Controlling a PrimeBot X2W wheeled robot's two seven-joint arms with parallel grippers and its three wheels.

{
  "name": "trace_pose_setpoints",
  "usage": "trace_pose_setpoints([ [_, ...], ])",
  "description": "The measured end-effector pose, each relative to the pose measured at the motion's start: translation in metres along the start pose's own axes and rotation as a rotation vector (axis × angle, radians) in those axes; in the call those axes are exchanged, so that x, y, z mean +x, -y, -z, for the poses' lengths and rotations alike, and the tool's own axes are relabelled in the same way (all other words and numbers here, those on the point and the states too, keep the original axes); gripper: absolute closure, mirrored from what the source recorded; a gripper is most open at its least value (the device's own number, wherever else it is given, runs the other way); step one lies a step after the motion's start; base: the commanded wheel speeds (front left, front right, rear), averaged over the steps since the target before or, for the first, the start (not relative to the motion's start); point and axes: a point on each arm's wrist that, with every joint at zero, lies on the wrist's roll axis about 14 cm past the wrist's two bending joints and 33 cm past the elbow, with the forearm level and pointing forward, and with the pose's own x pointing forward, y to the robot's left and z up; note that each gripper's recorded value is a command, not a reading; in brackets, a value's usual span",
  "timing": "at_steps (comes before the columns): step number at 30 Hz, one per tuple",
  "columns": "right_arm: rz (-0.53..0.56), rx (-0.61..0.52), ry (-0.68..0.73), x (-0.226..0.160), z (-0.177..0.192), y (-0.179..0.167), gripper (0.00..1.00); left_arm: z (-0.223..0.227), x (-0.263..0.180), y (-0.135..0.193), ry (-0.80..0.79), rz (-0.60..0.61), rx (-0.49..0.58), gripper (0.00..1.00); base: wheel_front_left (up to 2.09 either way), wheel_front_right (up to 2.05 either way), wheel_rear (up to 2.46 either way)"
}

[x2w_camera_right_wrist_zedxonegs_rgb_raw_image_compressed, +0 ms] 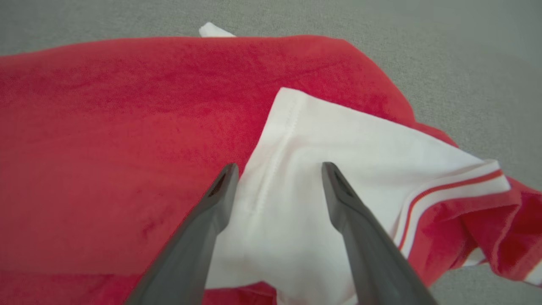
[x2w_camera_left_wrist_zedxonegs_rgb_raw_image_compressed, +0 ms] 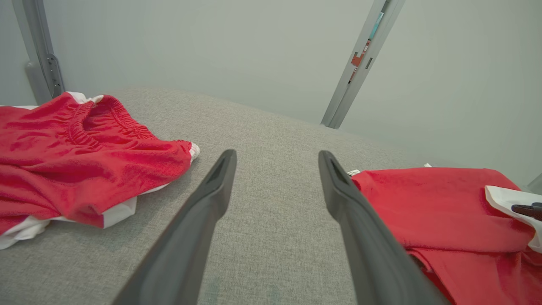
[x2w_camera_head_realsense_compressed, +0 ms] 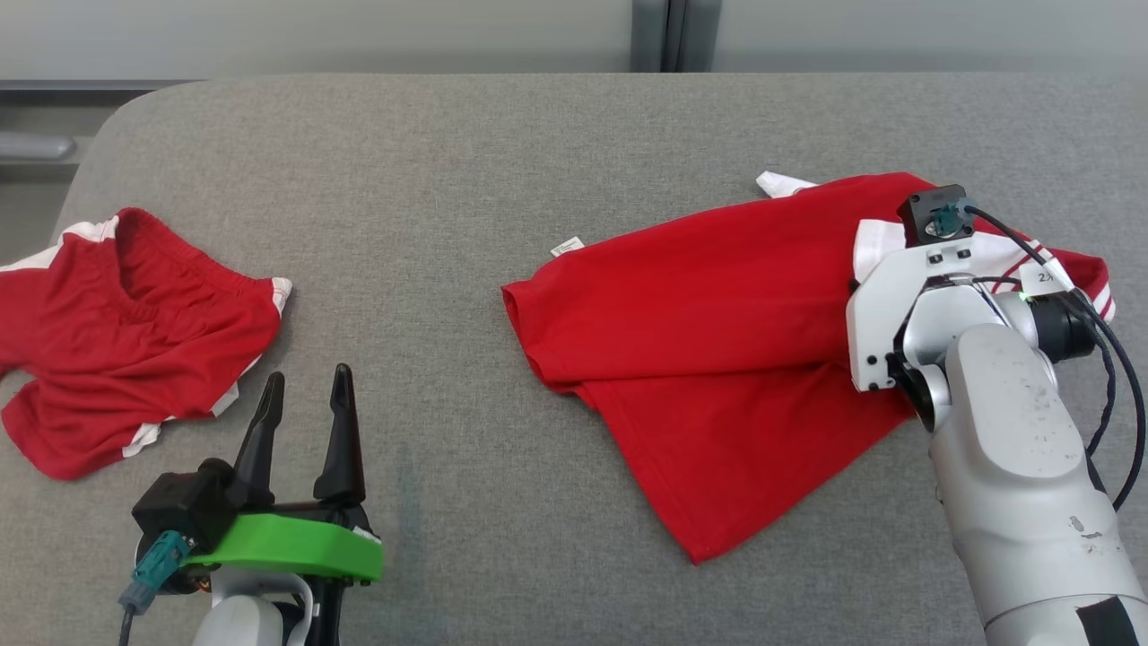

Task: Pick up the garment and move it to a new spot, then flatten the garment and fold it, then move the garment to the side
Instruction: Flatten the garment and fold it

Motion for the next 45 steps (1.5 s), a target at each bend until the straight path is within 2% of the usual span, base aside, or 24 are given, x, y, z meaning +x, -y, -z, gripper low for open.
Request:
trace_pose_setpoints([
  [5, 0.011, 0.008, -0.084, 0.009, 0.019, 0.002, 0.00, 0.002, 0.000, -0.006, -0.004, -0.018, 0.000, 0.00, 0.00, 0.00, 0.00],
  [6, 0.015, 0.009, -0.086, 0.011, 0.020, 0.003, 0.07, 0.002, 0.000, -0.007, -0.005, -0.021, 0.000, 0.00, 0.00, 0.00, 0.00],
  [7, 0.018, 0.013, -0.086, 0.012, 0.021, 0.005, 0.58, 0.003, 0.000, -0.008, -0.007, -0.024, 0.000, 0.00, 0.00, 0.00, 0.00],
  [8, 0.021, 0.017, -0.085, 0.012, 0.021, 0.006, 0.98, 0.003, 0.001, -0.008, -0.008, -0.023, 0.000, 0.00, 0.00, 0.00, 0.00],
  [9, 0.024, 0.023, -0.078, 0.012, 0.021, 0.008, 1.00, 0.003, 0.001, -0.008, -0.008, -0.022, 0.000, 0.00, 0.00, 0.00, 0.00],
  [16, 0.051, 0.101, 0.033, 0.004, 0.011, 0.024, 1.00, 0.004, 0.004, -0.002, -0.008, -0.005, -0.001, 0.00, 0.00, 0.00, 0.00],
  [25, 0.096, 0.226, 0.157, -0.029, 0.024, 0.047, 1.00, 0.002, 0.004, 0.010, -0.002, 0.027, -0.007, 0.00, 0.00, 0.00, 0.00],
  [30, 0.143, 0.305, 0.182, -0.059, 0.050, 0.065, 1.00, 0.000, 0.005, 0.021, 0.005, 0.059, -0.009, 0.00, 0.00, 0.00, 0.00],
  [35, 0.185, 0.395, 0.060, -0.088, 0.114, 0.074, 1.00, 0.002, 0.004, 0.027, -0.001, 0.078, -0.012, 0.00, 0.00, 0.00, 0.00],
  [36, 0.192, 0.403, 0.045, -0.093, 0.122, 0.075, 0.55, 0.002, 0.005, 0.028, -0.001, 0.081, -0.012, 0.00, 0.00, 0.00, 0.00],
  [37, 0.200, 0.414, 0.018, -0.097, 0.131, 0.077, 0.00, 0.002, 0.005, 0.030, -0.001, 0.085, -0.012, 0.00, 0.00, 0.00, 0.00],
  [41, 0.252, 0.438, 0.001, -0.115, 0.144, 0.093, 0.00, 0.003, 0.004, 0.033, -0.005, 0.094, -0.013, 0.00, 0.00, 0.00, 0.00],
  [45, 0.309, 0.414, 0.155, -0.131, 0.107, 0.114, 0.00, 0.002, 0.003, 0.034, -0.003, 0.099, -0.012, 0.00, 0.00, 0.00, 0.00],
])
